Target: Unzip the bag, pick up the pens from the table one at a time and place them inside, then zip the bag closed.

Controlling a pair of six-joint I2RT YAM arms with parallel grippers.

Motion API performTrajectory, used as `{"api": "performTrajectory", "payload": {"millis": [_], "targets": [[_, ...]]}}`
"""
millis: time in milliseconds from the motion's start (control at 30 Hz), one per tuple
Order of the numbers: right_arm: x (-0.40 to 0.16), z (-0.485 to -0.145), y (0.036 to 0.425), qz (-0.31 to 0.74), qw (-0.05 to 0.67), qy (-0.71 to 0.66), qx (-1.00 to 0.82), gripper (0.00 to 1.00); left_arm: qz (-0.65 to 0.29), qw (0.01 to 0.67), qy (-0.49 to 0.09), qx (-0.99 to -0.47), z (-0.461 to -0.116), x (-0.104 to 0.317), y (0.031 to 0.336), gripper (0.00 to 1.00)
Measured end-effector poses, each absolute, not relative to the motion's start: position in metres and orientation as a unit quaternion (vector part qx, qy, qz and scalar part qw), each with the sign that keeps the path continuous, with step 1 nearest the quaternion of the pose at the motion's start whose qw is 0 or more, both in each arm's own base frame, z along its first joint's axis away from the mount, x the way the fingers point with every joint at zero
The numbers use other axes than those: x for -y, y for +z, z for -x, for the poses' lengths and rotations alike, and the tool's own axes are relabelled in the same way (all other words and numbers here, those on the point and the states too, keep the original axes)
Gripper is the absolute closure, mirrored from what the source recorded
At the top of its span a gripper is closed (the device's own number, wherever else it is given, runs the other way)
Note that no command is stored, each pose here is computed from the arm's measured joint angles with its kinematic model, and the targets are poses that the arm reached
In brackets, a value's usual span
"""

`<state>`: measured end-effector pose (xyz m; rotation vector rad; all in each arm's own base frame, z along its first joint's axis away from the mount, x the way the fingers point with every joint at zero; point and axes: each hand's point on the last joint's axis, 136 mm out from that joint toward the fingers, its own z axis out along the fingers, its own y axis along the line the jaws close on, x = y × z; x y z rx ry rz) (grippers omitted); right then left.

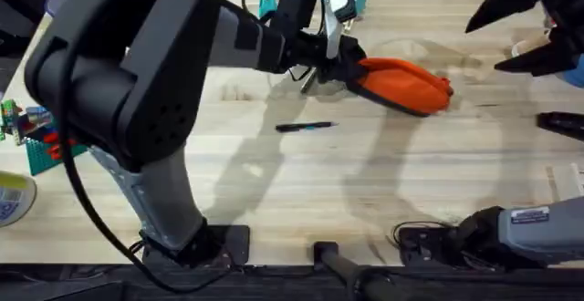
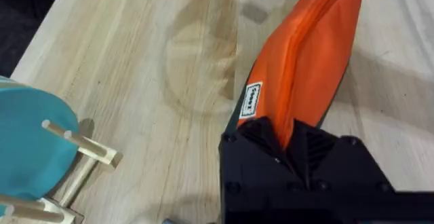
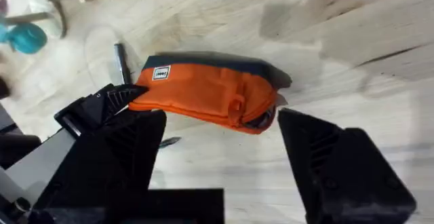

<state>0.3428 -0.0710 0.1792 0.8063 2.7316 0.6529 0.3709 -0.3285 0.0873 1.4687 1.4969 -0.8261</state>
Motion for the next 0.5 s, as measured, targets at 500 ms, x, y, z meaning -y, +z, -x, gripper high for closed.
{"api": "performTrajectory", "payload": {"millis": [500], "targets": [[0.0703,-0.3414,0.1715,-0.284,0.091,0.225,-0.928,0.005,-0.588,0.429,-0.331,-0.6,-0.3709,0.3285,0.0873,0.958]]}}
